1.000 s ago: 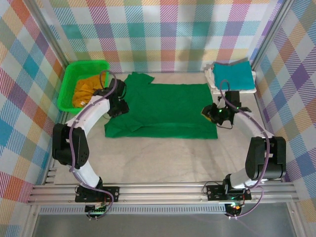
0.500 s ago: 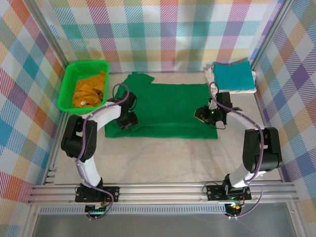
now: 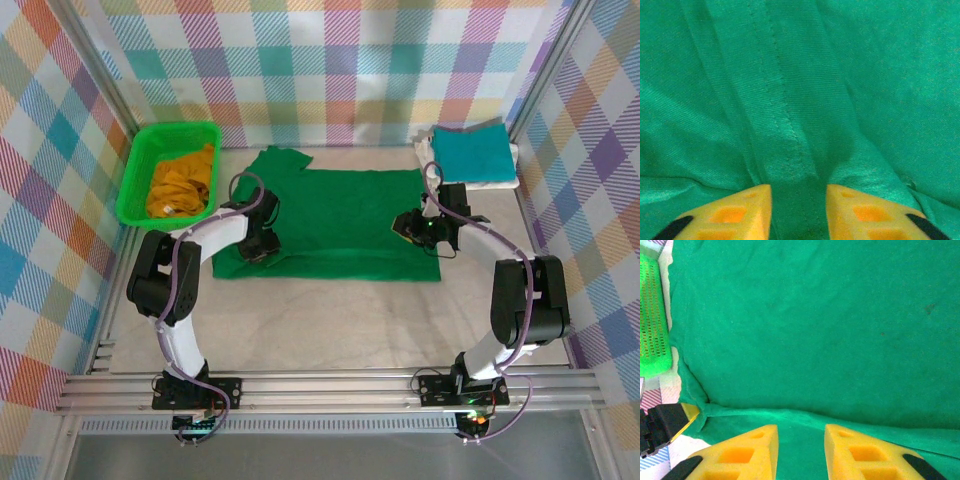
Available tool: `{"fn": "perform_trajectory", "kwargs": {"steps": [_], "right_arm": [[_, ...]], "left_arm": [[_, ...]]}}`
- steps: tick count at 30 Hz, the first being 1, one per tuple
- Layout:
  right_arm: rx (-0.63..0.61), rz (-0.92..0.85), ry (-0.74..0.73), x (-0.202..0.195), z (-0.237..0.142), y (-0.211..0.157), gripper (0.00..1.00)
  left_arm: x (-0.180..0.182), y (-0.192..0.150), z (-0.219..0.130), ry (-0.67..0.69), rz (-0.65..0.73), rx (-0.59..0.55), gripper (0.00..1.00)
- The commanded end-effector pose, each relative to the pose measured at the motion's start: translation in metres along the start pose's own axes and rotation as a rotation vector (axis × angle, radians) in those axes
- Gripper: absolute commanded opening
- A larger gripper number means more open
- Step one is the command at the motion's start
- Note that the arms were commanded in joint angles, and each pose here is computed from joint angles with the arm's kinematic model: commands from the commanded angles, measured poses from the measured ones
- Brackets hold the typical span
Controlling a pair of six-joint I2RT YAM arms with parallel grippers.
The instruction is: Fold and stack the t-shirts
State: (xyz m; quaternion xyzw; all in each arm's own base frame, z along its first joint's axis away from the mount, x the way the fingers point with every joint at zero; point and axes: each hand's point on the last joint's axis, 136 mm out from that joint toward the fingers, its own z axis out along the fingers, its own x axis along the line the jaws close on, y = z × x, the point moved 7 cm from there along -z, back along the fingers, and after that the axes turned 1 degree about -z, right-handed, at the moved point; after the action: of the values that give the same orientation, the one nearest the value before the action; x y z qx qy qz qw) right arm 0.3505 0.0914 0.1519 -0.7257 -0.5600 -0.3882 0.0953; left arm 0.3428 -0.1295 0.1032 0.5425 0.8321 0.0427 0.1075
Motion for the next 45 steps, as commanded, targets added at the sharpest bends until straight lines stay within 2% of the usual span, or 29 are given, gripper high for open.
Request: {"fn": "perform_trajectory", "kwargs": {"steps": [1, 8, 18, 28, 38, 39, 40, 42, 43, 45], "right_arm": [[-0.016, -0.025, 0.047, 0.011, 0.000, 0.010, 0.31], [0.003, -0.010, 0.062, 0.010, 0.005, 0.010, 0.31], [-0.006, -0.005, 0.106, 0.017, 0.002, 0.010, 0.31], [-0.006, -0.002, 0.113, 0.017, 0.001, 0.009, 0.31], [-0.004, 0.001, 0.116, 0.017, 0.001, 0.008, 0.32], [-0.006, -0.002, 0.117, 0.018, 0.000, 0.008, 0.32], [-0.008, -0.003, 0.118, 0.018, 0.000, 0.009, 0.32], [-0.009, -0.006, 0.119, 0.019, -0.001, 0.009, 0.32], [-0.010, -0.008, 0.120, 0.020, -0.002, 0.010, 0.33], [-0.010, -0.011, 0.120, 0.021, -0.003, 0.010, 0.33]], "left_arm": [[0.006, -0.009, 0.001, 0.031, -0.007, -0.012, 0.39], [0.010, -0.010, 0.000, 0.039, -0.009, -0.041, 0.38], [0.005, 0.000, -0.004, 0.071, 0.008, -0.091, 0.00], [-0.011, 0.023, -0.024, 0.117, 0.072, -0.174, 0.00], [-0.064, 0.061, -0.015, 0.146, 0.210, -0.207, 0.00], [-0.070, 0.064, -0.017, 0.159, 0.231, -0.223, 0.02], [-0.074, 0.067, -0.018, 0.167, 0.244, -0.234, 0.09], [-0.082, 0.071, -0.023, 0.192, 0.277, -0.246, 0.38], [-0.084, 0.072, -0.028, 0.204, 0.288, -0.259, 0.46], [-0.082, 0.071, -0.044, 0.238, 0.295, -0.319, 0.53]]}}
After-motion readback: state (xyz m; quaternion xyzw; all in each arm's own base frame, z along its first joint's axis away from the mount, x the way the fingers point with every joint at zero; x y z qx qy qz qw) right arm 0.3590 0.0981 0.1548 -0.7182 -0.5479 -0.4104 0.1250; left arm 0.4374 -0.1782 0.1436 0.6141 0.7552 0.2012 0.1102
